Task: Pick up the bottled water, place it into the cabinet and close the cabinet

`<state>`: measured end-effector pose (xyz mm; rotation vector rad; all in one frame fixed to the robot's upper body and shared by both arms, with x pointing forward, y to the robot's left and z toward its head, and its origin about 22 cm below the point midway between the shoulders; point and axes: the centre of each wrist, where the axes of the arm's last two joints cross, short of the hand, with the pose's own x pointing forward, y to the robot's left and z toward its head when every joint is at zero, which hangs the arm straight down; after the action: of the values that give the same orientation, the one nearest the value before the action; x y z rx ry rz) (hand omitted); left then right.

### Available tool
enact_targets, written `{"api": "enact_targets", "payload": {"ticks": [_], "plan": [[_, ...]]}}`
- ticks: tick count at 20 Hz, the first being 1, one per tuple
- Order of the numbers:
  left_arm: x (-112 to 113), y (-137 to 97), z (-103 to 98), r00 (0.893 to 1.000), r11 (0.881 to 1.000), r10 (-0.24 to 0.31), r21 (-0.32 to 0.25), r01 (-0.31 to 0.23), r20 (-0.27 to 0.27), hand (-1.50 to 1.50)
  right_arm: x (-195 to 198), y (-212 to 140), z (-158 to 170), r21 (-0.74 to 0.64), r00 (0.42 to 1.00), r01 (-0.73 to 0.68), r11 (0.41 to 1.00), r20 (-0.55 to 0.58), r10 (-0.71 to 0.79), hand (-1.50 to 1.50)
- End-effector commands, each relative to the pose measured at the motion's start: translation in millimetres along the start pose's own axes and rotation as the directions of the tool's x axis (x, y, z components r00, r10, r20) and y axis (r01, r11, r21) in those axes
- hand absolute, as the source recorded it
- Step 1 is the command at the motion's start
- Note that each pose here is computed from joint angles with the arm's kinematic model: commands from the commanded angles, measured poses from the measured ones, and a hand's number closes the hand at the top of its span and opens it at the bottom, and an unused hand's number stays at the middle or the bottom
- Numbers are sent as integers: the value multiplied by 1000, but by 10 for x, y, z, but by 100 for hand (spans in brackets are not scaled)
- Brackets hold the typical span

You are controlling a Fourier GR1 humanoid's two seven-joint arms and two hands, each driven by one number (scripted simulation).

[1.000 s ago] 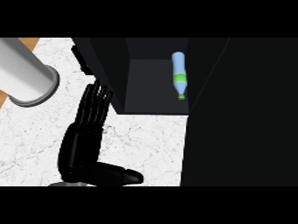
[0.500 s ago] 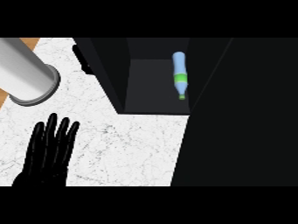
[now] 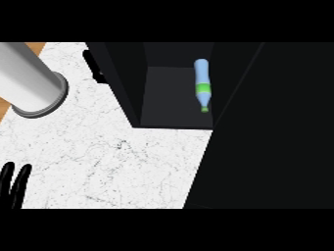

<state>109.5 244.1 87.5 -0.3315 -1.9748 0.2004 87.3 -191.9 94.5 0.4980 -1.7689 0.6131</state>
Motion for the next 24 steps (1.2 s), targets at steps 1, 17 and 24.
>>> {"api": "enact_targets", "payload": {"ticks": [1, 17, 24], "plan": [[159, 174, 171, 1000, 1000, 1, 10, -1, -6, -150, 117, 419, -113, 109, 994, 106, 988, -7, -106, 150], [448, 594, 287, 1000, 999, 26, -28, -26, 0, -150, 95, 226, -740, 52, 981, 193, 980, -7, -192, 150], [499, 829, 397, 1000, 1000, 17, -9, -17, 14, -150, 172, 97, -1445, 24, 980, 198, 980, -39, -197, 150]]}}
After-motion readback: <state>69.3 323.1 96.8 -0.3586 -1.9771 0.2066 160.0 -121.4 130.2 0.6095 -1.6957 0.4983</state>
